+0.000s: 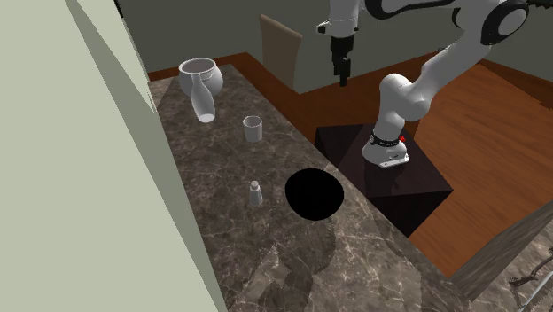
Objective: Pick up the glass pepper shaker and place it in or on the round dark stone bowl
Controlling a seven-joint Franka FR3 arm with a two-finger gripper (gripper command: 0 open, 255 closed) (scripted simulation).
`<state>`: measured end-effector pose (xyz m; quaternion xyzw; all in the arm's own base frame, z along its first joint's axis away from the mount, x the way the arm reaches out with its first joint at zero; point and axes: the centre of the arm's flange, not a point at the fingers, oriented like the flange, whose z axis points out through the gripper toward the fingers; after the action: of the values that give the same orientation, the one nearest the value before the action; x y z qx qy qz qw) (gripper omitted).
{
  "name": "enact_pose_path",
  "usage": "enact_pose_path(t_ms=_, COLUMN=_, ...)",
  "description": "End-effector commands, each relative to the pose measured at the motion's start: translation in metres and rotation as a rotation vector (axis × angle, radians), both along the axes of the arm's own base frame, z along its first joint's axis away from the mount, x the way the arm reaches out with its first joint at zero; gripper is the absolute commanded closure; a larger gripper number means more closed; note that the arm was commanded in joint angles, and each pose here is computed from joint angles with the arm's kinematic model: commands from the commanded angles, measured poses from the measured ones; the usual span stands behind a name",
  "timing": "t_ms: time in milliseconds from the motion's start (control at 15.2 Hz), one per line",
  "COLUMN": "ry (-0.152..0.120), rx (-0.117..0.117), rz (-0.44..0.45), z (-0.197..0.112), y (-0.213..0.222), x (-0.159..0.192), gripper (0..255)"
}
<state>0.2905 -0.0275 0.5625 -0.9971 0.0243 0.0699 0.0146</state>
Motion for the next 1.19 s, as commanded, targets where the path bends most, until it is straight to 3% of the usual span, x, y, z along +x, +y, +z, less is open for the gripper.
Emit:
enact_pose_path(t_ms=0, ry=0.000, rx=0.000, rz=0.000, z=0.000, y=0.000, x=0.000, gripper=0)
enact_pose_path(t_ms=1122, ry=0.030, rx=0.018, rz=0.073, z=-0.089, y=0.119, x=0.173, gripper=0)
